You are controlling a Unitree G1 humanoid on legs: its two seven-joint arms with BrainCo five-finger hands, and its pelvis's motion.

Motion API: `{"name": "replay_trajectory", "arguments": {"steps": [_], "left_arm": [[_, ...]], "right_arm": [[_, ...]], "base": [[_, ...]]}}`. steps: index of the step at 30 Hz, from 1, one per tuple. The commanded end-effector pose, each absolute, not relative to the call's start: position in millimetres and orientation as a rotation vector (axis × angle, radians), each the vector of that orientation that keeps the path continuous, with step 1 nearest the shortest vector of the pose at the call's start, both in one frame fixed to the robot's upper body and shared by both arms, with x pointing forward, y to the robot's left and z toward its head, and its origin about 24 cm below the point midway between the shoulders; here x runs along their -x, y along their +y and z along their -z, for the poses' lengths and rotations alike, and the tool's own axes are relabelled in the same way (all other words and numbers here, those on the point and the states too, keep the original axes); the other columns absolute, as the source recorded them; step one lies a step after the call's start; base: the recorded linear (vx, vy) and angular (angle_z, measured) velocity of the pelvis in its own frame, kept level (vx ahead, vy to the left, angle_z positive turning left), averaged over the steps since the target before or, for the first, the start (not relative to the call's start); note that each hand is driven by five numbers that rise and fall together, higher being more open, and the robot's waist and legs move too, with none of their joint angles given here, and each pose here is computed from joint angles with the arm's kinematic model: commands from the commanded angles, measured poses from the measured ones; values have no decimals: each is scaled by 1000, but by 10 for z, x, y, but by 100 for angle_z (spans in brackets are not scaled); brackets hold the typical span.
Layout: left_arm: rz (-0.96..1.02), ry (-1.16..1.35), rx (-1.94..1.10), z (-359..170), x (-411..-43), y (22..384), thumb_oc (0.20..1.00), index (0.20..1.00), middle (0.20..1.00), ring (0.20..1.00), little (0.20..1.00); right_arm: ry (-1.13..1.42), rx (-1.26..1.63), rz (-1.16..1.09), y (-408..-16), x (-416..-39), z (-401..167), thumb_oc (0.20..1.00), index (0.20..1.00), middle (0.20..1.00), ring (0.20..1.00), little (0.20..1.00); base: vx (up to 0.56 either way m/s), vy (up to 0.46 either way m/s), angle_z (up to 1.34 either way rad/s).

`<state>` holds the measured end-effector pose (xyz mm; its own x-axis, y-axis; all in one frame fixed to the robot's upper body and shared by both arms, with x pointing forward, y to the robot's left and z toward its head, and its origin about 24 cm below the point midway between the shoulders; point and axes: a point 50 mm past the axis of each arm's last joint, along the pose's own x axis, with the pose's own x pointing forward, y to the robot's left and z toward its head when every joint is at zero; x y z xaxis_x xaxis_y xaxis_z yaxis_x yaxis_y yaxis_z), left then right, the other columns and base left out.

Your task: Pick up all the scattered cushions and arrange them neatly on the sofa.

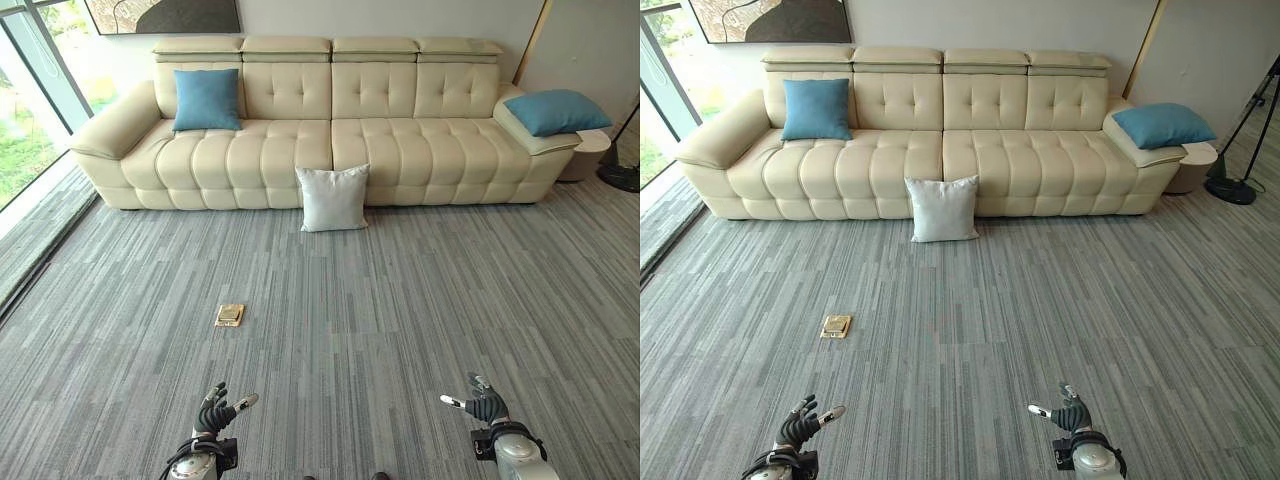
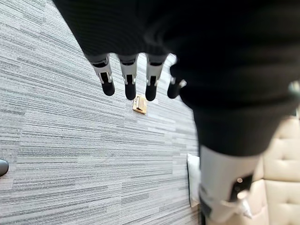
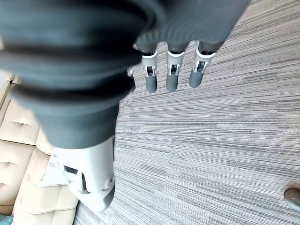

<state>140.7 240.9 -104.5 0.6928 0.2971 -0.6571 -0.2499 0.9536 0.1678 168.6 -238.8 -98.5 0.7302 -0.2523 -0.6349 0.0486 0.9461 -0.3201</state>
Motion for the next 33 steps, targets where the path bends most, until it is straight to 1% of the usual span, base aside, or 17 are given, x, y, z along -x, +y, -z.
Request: {"name": "replay_trajectory", "arguments": {"steps": [1,15,25,33], "left_arm": [[-306,682,-79,967,-1575,2440,1000,1000,1000,1000,1000],[-281,675,-101,941,-1607,2449,1000,1000,1000,1000,1000],[-285,664,-222,856,-1637,2618,1000,1000,1000,1000,1000],[-327,648,-212,811,-1671,2688,1000,1000,1000,1000,1000]], "right_arm": [[656,326,149,-2365,-1900,870,1000,1000,1000,1000,1000],[659,336,141,-2372,-1912,866,1000,1000,1000,1000,1000],[658,360,136,-2384,-1954,838,1000,1000,1000,1000,1000],[686,328,125,-2288,-1894,905,1000,1000,1000,1000,1000]], "base": [[0,0,0],[0,0,0],[16,76,-1],[18,91,-3]]}}
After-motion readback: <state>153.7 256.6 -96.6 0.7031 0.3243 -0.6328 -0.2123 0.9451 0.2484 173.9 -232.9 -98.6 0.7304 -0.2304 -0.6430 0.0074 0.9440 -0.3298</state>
